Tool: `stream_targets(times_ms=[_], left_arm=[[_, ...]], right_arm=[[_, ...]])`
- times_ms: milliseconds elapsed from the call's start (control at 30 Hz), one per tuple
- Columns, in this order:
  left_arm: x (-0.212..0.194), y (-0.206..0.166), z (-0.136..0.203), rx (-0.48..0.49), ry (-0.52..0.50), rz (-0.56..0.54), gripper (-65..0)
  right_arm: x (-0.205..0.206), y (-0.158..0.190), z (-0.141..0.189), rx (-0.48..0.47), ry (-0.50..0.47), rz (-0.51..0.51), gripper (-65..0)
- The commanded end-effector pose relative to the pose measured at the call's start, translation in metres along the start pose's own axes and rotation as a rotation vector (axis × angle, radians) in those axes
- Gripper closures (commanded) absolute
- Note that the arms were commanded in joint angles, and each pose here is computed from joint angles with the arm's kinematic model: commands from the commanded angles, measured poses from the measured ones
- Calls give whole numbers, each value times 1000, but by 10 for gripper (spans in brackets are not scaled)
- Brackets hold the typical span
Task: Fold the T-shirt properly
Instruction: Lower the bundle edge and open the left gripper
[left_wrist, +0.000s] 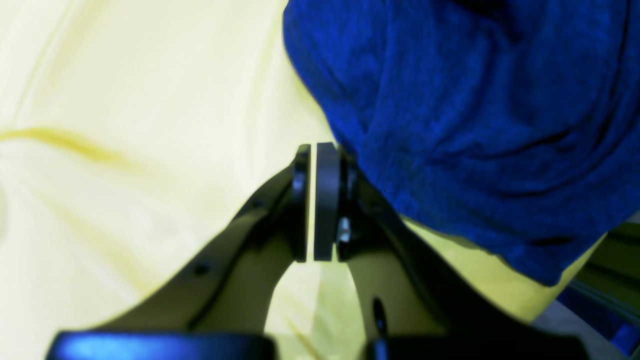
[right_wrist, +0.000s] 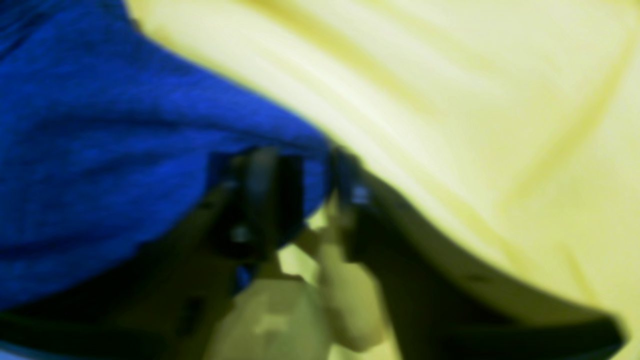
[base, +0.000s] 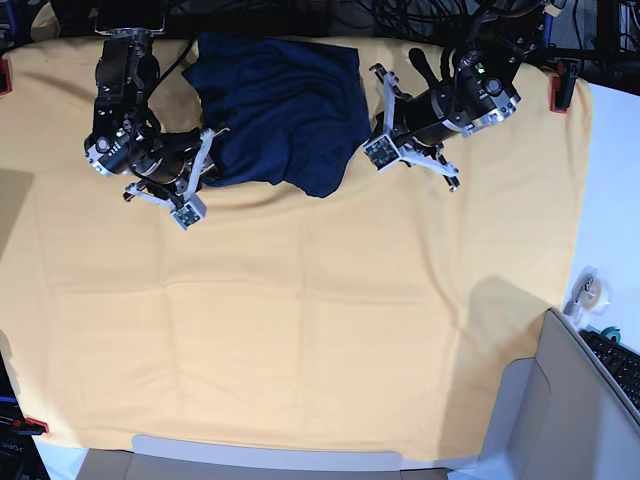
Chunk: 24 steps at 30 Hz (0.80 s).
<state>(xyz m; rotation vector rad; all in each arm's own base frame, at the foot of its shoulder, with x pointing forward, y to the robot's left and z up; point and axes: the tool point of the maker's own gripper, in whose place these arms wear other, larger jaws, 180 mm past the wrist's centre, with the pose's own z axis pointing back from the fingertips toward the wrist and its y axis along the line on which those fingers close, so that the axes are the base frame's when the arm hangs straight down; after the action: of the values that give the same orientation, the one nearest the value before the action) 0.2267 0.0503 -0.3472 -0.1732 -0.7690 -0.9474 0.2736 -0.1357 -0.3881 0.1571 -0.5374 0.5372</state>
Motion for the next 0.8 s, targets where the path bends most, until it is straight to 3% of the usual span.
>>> stream_targets(times_ms=[0, 133, 300, 633, 767], left_arm=[[8, 6, 4, 18, -28, -10, -39], [8, 7, 4, 20, -28, -9, -81], [5, 27, 9, 81, -32, 38, -113], [-11, 40, 16, 129, 2, 90, -134], [-18, 33, 16, 116, 19, 100, -134]], right_arm=[[8, -7, 5, -22, -25, -5, -293], [12, -32, 20, -89, -65, -57, -374], [25, -48, 38, -75, -189, -154, -376], [1, -19, 6, 259, -201, -435, -381], [-9, -9, -1, 301, -179, -471, -381]])
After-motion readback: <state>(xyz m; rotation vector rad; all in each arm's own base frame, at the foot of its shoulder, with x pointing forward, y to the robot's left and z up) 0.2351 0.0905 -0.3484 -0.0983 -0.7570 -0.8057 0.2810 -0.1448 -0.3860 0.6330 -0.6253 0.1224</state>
